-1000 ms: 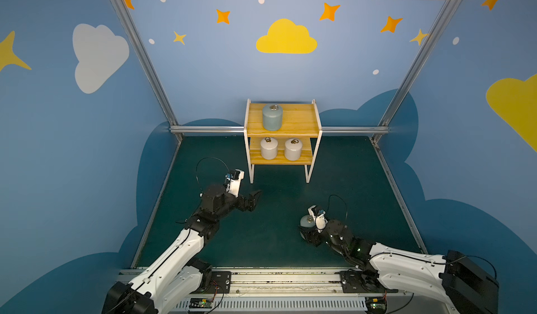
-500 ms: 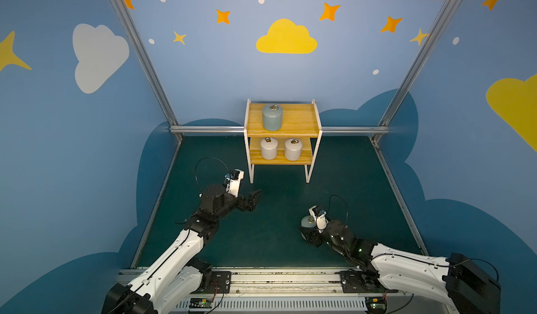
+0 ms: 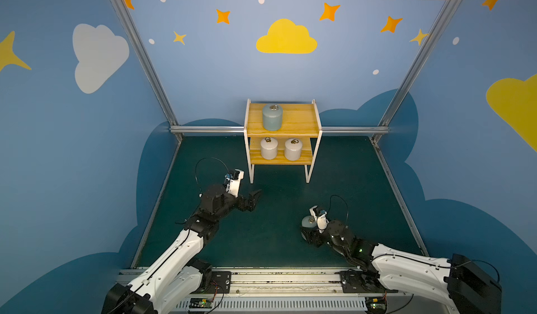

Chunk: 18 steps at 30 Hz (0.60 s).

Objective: Remove the tea canisters from the shelf
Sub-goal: Place the tea canister at the center of the board.

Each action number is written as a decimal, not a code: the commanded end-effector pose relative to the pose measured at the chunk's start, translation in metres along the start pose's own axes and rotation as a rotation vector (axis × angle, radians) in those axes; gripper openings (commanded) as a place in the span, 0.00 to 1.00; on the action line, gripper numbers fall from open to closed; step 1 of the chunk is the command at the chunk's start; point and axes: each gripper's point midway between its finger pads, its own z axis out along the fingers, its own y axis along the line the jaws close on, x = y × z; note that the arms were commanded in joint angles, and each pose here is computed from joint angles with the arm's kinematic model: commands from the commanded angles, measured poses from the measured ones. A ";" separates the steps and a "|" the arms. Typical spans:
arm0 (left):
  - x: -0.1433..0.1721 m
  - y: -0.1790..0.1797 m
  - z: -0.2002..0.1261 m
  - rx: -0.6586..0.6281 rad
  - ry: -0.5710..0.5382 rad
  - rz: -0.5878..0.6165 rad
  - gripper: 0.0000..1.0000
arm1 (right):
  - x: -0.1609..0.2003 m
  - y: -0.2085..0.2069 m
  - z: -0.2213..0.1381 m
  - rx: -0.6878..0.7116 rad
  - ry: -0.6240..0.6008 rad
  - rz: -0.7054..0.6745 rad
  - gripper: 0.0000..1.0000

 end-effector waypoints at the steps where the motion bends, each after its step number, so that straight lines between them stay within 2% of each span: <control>1: 0.005 -0.002 -0.002 0.012 0.009 -0.001 0.99 | 0.002 -0.002 -0.001 0.011 -0.005 0.010 0.76; 18: 0.007 -0.003 -0.002 0.013 0.012 -0.001 0.99 | 0.000 -0.008 -0.008 0.031 -0.022 0.026 0.84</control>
